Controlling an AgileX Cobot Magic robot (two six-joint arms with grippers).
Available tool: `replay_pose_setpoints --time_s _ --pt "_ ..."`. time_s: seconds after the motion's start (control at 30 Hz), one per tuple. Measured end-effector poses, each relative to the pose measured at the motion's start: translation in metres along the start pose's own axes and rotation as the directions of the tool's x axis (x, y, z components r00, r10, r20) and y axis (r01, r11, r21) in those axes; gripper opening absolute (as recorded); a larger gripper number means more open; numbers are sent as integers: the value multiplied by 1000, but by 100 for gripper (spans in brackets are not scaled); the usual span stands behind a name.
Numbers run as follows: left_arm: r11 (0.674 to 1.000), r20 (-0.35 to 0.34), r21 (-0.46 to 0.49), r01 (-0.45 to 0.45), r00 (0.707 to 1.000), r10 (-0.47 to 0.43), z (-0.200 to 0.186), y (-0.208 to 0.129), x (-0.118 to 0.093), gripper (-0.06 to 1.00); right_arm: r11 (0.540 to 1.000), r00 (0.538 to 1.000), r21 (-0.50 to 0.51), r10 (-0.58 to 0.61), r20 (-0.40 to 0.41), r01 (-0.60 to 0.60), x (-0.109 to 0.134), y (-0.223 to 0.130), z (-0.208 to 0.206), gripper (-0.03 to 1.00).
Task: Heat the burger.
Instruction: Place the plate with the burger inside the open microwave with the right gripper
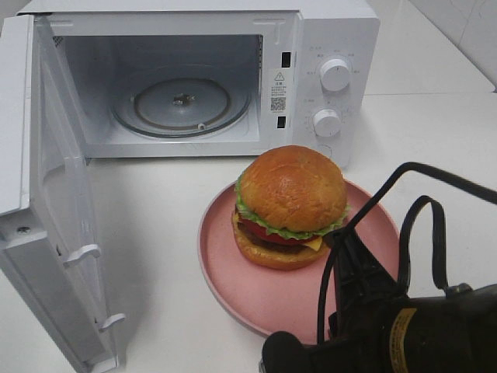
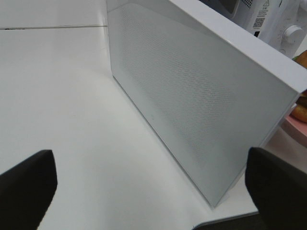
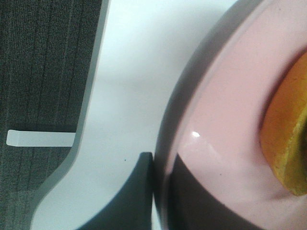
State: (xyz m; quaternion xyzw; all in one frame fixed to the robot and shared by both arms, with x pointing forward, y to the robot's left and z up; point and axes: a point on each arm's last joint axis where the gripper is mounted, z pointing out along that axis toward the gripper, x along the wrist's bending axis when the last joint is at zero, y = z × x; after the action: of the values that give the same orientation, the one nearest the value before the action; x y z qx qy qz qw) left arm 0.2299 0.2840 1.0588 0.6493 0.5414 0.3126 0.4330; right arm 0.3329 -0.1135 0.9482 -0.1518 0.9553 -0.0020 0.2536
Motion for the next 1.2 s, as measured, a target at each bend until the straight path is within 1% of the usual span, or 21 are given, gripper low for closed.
replay_pose_setpoints --time_s 0.03,0.13,0.23,0.37,0.57,0.6,0.67,0.8,1.07,1.2 --pt "1000 0 0 0 1000 0 0 0 0 99 1000 1000 -22 -14 1 14 -2 0 1 5" --pt "1000 0 0 0 1000 0 0 0 0 99 999 1000 -37 -22 0 22 -8 -3 5 5" --pt "1000 0 0 0 1000 0 0 0 0 99 999 1000 -29 -28 -1 28 -11 -7 7 5" --pt "1000 0 0 0 1000 0 0 0 0 99 999 999 1 -51 -8 51 -22 -21 14 5" --pt "1000 0 0 0 1000 0 0 0 0 99 997 997 -5 -72 -37 72 -28 -30 20 5" --pt "1000 0 0 0 1000 0 0 0 0 99 995 994 -10 -100 -49 99 -30 -34 22 5" --pt "1000 0 0 0 1000 0 0 0 0 99 994 992 -16 -111 -56 110 -30 -36 23 5" --pt "1000 0 0 0 1000 0 0 0 0 99 990 988 -62 -135 -81 130 -33 -41 26 5" --pt "1000 0 0 0 1000 0 0 0 0 99 987 984 -98 -138 -112 127 -38 -51 31 5" --pt "1000 0 0 0 1000 0 0 0 0 99 980 979 -131 -164 -121 148 -42 -55 32 5"
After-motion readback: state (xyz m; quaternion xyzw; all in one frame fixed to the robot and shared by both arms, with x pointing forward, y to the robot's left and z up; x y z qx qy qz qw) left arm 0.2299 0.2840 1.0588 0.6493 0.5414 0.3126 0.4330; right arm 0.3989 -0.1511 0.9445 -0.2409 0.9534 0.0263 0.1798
